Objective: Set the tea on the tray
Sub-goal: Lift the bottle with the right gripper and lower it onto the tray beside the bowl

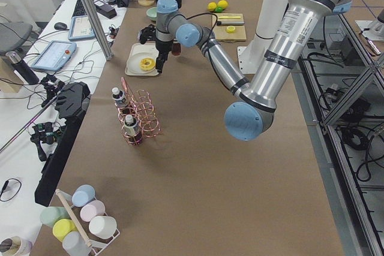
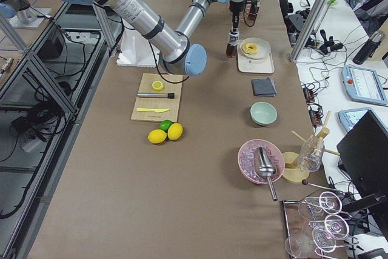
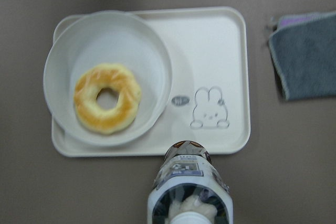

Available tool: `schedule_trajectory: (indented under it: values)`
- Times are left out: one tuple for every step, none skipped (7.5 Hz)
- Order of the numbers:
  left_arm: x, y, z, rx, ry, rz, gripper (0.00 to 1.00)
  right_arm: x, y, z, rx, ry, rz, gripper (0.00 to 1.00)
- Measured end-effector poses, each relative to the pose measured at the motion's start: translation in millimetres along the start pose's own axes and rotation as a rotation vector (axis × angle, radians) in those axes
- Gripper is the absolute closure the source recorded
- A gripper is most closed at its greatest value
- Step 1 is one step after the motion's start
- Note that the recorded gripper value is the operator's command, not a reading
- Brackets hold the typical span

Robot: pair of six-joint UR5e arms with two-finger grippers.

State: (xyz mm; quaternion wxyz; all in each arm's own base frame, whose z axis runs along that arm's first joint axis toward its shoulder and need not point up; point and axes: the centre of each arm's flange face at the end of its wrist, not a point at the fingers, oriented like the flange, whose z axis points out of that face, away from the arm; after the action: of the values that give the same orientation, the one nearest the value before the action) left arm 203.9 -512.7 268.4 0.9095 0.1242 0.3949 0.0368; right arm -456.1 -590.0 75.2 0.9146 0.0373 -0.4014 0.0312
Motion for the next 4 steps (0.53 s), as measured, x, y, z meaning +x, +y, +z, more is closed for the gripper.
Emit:
schedule_trajectory:
  values:
    - [-11.6, 15.8, -9.0, 0.002, 0.004, -0.006, 0.05, 27.0, -58.6, 9.3, 0.006, 0.001, -0.006, 1.00]
    - [-17.4, 25.6, -16.0, 0.007, 0.008, -0.009, 0.04, 49.8, -102.0, 22.0, 0.003, 0.017, -0.013, 1.00]
    - [-19.5, 32.5, -22.1, 0.012, 0.011, -0.012, 0.04, 60.1, -134.1, 30.2, -0.001, 0.032, -0.013, 1.00]
    - [-19.2, 36.6, -26.9, 0.018, 0.015, -0.013, 0.04, 64.8, -150.1, 36.1, -0.001, 0.035, -0.015, 1.00]
